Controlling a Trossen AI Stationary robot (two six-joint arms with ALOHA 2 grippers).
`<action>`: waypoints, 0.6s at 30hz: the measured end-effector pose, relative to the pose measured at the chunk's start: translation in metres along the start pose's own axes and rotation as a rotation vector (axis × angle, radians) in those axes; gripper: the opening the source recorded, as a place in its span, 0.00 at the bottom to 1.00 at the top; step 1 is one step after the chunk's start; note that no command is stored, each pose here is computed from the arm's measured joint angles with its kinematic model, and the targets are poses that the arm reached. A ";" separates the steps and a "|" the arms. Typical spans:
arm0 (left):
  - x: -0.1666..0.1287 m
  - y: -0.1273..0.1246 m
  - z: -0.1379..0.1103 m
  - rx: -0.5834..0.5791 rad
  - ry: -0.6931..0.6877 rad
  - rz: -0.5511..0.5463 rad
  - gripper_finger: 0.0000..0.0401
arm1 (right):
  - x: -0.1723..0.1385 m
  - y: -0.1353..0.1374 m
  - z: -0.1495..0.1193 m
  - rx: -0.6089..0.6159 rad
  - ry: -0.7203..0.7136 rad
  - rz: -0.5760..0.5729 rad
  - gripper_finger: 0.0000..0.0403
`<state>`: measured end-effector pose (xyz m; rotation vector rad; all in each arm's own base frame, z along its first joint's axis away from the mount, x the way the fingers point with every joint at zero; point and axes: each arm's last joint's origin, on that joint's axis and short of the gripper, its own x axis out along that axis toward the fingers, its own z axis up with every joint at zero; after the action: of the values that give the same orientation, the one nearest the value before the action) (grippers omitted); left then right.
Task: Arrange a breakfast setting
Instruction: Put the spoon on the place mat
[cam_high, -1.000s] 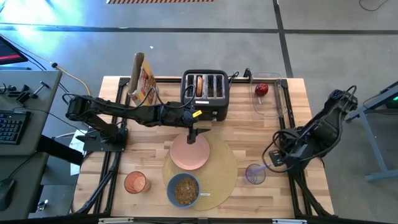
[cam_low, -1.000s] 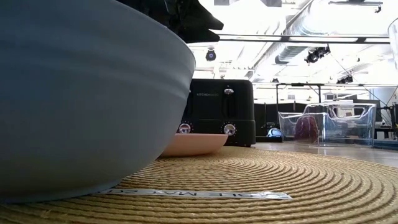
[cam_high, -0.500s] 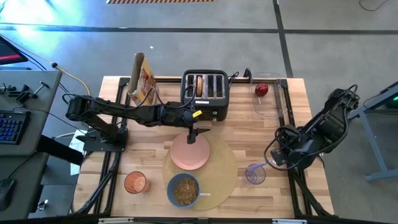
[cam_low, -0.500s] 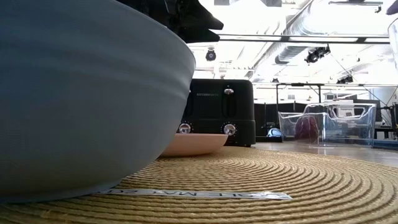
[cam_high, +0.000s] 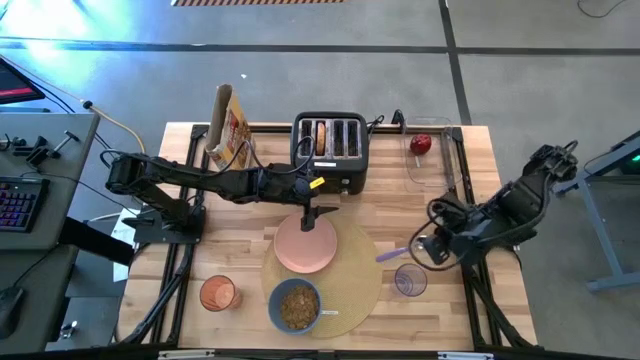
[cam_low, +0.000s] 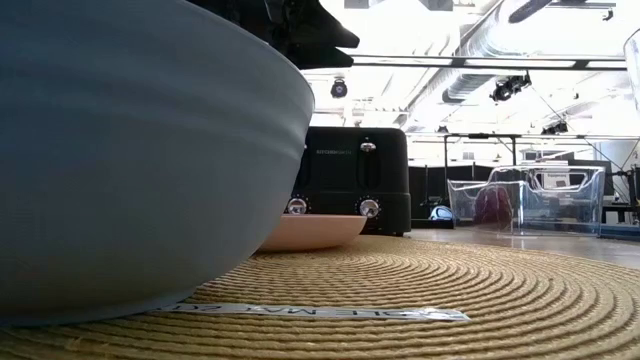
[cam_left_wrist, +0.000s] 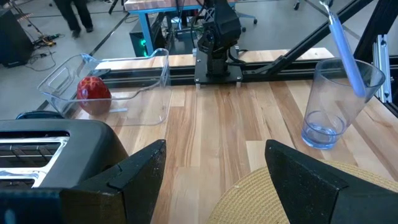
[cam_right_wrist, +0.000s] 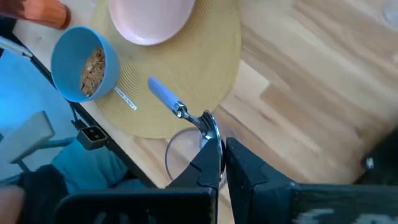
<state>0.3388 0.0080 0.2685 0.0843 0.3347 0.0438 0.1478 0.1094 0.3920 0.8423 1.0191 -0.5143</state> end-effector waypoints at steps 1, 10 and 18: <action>0.000 0.000 0.000 0.000 0.000 0.000 0.66 | 0.002 0.002 0.003 -0.023 -0.005 0.002 0.00; 0.000 0.000 0.000 0.000 -0.001 0.000 0.66 | 0.019 0.019 0.033 -0.209 0.001 0.072 0.00; 0.000 0.000 0.000 0.000 -0.001 0.000 0.66 | 0.034 0.019 0.068 -0.328 0.048 0.096 0.00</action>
<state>0.3388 0.0080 0.2686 0.0842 0.3341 0.0438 0.2123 0.0659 0.3863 0.6095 1.0658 -0.2367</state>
